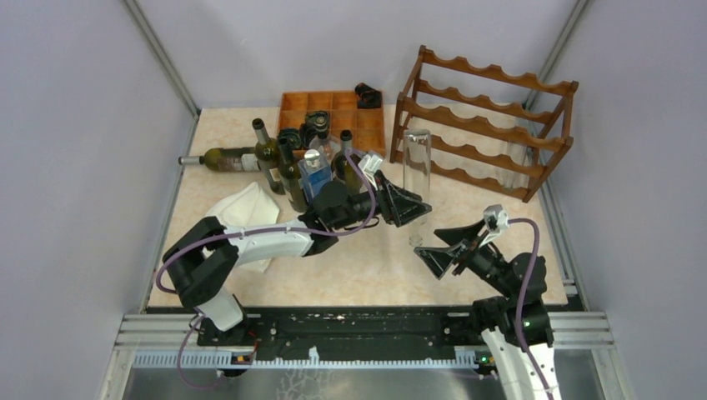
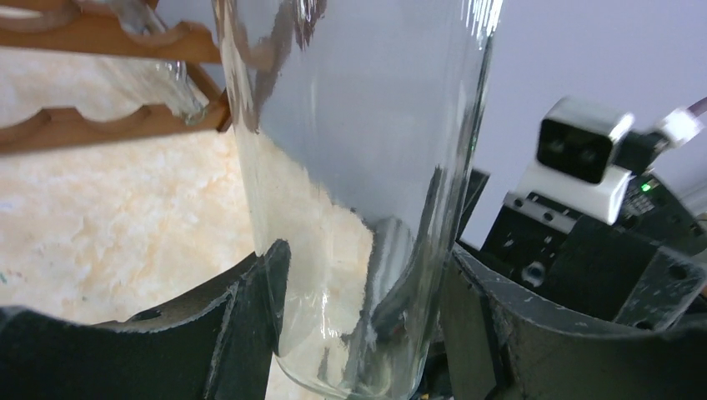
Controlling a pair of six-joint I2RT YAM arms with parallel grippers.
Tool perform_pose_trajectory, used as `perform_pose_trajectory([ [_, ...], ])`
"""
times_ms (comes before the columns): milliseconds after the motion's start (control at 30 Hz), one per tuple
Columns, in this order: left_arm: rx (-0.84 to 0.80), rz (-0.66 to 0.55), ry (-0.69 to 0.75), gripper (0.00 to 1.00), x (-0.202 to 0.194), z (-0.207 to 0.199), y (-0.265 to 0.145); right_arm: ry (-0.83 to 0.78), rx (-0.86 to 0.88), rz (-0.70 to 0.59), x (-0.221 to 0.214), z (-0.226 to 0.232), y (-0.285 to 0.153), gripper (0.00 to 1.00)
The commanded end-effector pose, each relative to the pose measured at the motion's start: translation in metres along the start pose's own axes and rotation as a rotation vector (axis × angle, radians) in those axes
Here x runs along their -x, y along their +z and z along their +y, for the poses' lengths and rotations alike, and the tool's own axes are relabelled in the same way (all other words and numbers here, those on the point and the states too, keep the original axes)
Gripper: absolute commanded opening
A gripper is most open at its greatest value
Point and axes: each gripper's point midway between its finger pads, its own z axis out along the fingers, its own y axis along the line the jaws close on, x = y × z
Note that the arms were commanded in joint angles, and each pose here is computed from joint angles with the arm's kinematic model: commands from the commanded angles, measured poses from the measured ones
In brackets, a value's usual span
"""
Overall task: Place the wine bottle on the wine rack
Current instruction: Pick up the wine bottle from the center of the board.
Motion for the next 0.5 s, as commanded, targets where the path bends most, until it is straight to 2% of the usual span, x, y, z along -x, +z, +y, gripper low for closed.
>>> perform_pose_trajectory([
  [0, -0.106, -0.133, 0.039, 0.00, 0.048, -0.033, 0.011, 0.003, 0.027, -0.030, 0.003, 0.002, 0.003, 0.94],
  [300, -0.137, -0.163, -0.041, 0.00, 0.054, -0.040, 0.011, 0.065, 0.032, -0.106, 0.002, -0.013, 0.016, 0.90],
  [467, -0.126, -0.163, -0.088, 0.00, 0.050, -0.035, 0.015, 0.113, 0.058, -0.106, -0.001, -0.018, 0.025, 0.77],
])
